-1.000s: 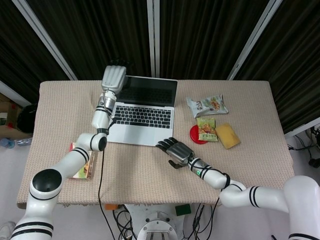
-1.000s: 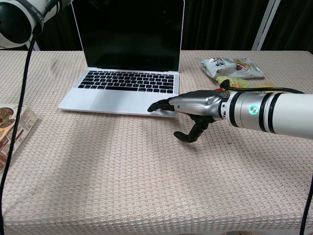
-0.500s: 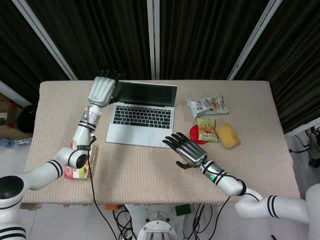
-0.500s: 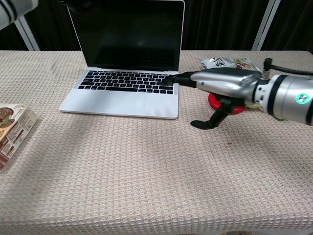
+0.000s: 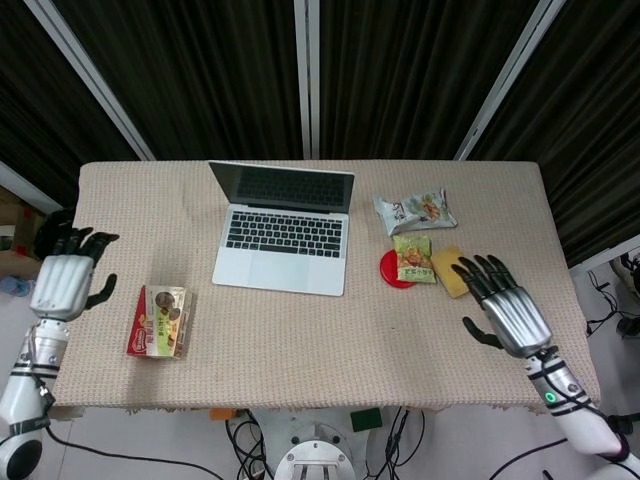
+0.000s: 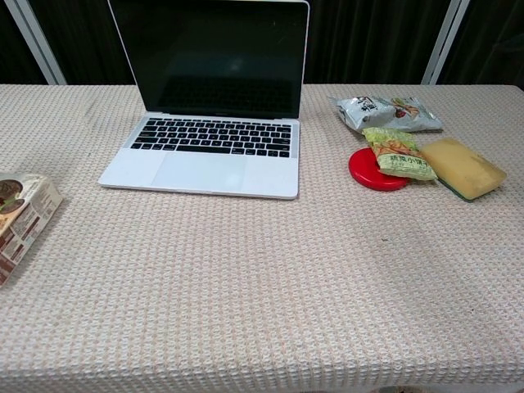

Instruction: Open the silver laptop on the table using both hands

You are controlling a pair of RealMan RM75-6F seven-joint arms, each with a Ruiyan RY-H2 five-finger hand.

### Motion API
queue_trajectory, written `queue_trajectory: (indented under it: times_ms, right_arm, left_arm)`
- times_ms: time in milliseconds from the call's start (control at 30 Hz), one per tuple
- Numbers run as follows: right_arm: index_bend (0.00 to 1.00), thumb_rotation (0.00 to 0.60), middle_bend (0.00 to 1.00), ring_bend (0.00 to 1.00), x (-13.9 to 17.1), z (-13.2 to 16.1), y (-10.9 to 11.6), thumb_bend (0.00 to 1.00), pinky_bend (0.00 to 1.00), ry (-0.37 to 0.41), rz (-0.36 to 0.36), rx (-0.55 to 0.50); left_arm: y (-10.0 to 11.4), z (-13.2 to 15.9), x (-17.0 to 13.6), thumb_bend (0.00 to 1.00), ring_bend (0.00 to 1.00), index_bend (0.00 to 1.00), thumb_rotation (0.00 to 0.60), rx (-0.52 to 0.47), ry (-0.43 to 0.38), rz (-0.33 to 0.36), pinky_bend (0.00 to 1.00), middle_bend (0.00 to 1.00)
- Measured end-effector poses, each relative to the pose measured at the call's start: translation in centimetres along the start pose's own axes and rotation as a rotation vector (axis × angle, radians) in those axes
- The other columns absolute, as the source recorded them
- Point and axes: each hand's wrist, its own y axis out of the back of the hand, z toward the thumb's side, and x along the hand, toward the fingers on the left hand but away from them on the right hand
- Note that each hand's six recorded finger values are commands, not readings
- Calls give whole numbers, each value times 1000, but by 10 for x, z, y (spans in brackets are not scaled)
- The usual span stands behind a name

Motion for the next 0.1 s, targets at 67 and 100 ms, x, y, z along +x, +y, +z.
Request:
queue_trajectory:
  times_ms: [67, 100]
  right_arm:
    - [0, 600, 32, 0, 23, -15, 9, 362, 0, -60, -51, 3]
    - [0, 600, 32, 0, 34, -21, 12, 362, 0, -86, -70, 2]
  left_arm:
    - [1, -12, -25, 368, 105, 192, 600, 7, 37, 17, 103, 198]
    - [1, -16, -36, 368, 105, 192, 600, 10, 51, 25, 103, 198]
